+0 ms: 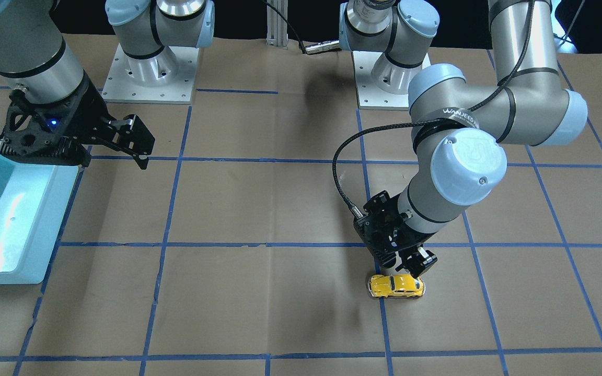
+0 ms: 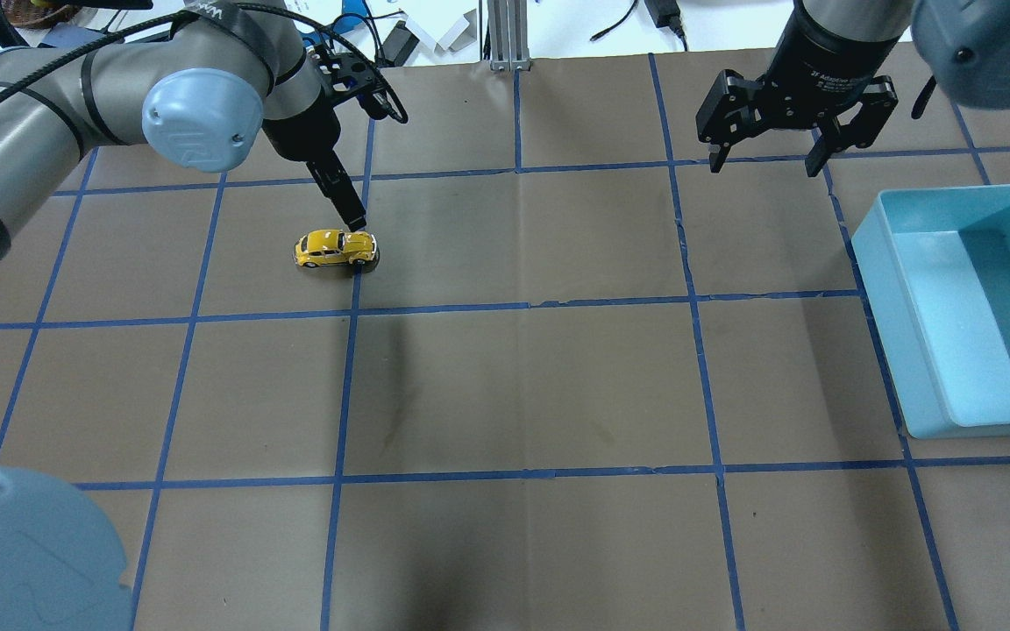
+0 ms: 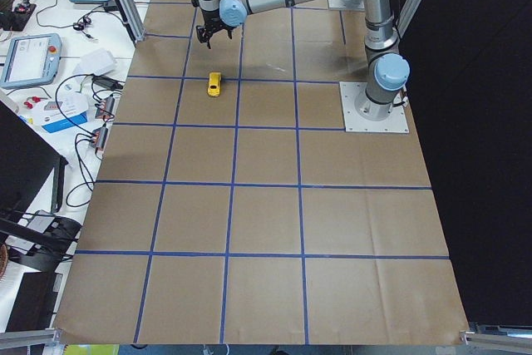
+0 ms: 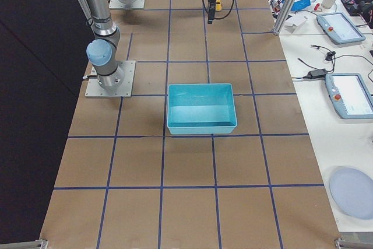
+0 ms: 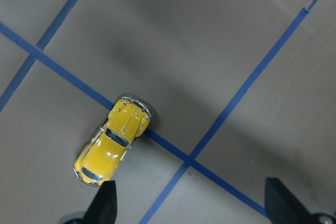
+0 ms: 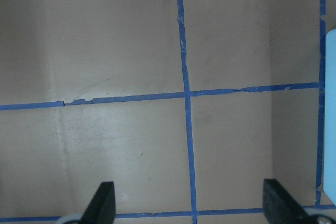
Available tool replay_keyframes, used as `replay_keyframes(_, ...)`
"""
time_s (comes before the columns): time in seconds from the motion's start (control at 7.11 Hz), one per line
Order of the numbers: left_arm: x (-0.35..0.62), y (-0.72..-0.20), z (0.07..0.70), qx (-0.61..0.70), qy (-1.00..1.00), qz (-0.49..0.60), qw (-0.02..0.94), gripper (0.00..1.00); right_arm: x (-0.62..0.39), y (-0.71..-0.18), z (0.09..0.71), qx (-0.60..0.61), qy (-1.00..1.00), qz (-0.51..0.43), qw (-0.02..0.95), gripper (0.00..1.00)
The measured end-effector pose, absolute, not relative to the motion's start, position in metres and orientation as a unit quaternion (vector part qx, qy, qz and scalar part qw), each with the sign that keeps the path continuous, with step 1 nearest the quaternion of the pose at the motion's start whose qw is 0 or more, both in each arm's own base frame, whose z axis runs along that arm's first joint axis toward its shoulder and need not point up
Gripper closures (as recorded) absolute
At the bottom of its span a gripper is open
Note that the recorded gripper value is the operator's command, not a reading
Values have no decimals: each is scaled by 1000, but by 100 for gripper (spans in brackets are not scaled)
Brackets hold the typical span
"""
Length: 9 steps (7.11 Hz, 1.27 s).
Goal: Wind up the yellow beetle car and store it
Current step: 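Close the left gripper on the car's body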
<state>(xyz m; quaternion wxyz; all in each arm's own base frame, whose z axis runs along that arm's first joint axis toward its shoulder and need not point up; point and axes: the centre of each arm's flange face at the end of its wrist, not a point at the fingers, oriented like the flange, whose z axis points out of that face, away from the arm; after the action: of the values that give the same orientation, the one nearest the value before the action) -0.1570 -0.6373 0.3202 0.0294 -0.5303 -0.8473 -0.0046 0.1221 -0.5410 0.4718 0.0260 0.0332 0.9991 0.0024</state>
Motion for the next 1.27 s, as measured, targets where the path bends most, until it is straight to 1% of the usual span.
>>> replay_keyframes(0.28, -156, -653, 297, -642, -767, 26, 9, 0, 121, -544, 472, 34, 999, -3, 28, 0)
replay_keyframes(0.56, -145, -657, 271, -709, -705, 32, 1, 2, 120, -545, 474, 29, 999, -7, 27, 0)
replay_keyframes(0.98, -96, -657, 244, -720, -694, 22, 16, 9, 120, -546, 475, 21, 999, -9, 30, 0)
replay_keyframes(1.27, -87, -657, 226, -709, -705, 15, 31, 9, 120, -546, 475, 20, 999, -9, 30, 0)
